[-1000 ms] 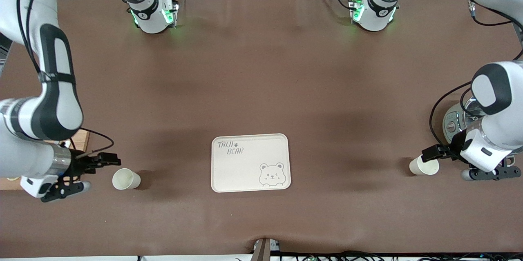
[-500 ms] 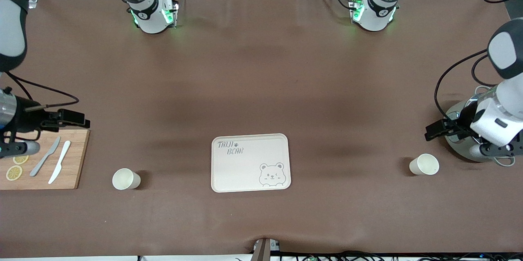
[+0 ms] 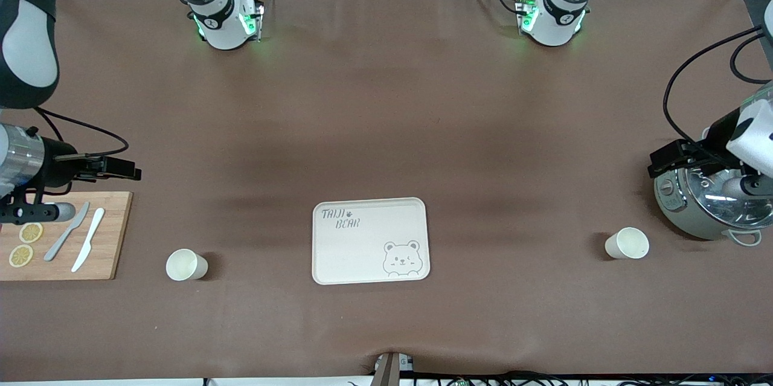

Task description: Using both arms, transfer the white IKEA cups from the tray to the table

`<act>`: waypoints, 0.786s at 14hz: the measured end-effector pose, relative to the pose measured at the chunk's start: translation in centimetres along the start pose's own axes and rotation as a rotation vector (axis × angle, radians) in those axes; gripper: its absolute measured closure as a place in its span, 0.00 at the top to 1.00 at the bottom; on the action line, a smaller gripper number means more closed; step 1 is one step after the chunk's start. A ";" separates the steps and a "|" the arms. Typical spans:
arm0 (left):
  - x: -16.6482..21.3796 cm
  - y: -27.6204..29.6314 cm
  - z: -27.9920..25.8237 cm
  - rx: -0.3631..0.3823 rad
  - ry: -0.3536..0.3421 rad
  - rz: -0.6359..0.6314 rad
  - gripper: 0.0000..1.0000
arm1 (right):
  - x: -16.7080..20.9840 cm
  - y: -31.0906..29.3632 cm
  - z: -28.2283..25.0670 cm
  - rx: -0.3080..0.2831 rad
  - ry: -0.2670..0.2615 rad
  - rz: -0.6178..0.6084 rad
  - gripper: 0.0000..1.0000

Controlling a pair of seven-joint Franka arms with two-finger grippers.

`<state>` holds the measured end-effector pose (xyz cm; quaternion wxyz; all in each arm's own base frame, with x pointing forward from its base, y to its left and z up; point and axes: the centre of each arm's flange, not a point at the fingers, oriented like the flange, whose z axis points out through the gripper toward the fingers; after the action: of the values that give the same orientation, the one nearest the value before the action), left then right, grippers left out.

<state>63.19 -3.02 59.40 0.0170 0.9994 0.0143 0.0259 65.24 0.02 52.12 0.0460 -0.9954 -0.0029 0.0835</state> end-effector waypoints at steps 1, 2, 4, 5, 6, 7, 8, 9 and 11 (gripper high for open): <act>-0.1 0.0 -0.6 -0.001 0.005 0.000 1.00 | 0.0 0.1 0.1 -0.007 -0.001 0.001 1.00; -0.4 0.0 -1.2 -0.002 0.007 0.001 1.00 | -0.1 0.1 0.0 -0.011 0.000 0.001 1.00; -1.3 -0.2 -2.7 -0.005 0.004 0.000 1.00 | -0.2 -0.1 -0.4 -0.012 0.006 -0.002 1.00; -1.8 -0.3 -3.4 -0.007 -0.003 -0.001 1.00 | -0.3 -0.4 -0.5 -0.015 0.008 -0.008 1.00; -2.3 -0.5 -4.1 -0.009 -0.005 -0.002 1.00 | -0.4 -1.1 -0.5 -0.026 0.009 -0.019 1.00; -2.8 -0.6 -5.0 -0.011 0.003 -0.004 1.00 | -0.3 -1.9 -0.5 -0.047 0.013 -0.030 1.00; -3.2 -0.7 -5.8 -0.014 0.012 -0.016 1.00 | -0.3 -2.7 -0.4 -0.062 0.018 -0.037 1.00; -3.6 -0.7 -6.5 -0.017 0.020 -0.038 1.00 | -0.3 -3.2 -0.4 -0.069 0.021 -0.041 1.00; -4.4 -0.9 -7.4 -0.019 0.011 -0.060 1.00 | -0.2 -3.2 -0.4 -0.076 0.023 -0.038 1.00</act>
<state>58.34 -2.03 66.49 0.0272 0.9982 0.0440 0.0308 65.08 3.20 52.83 0.0099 -0.9971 -0.0244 0.0710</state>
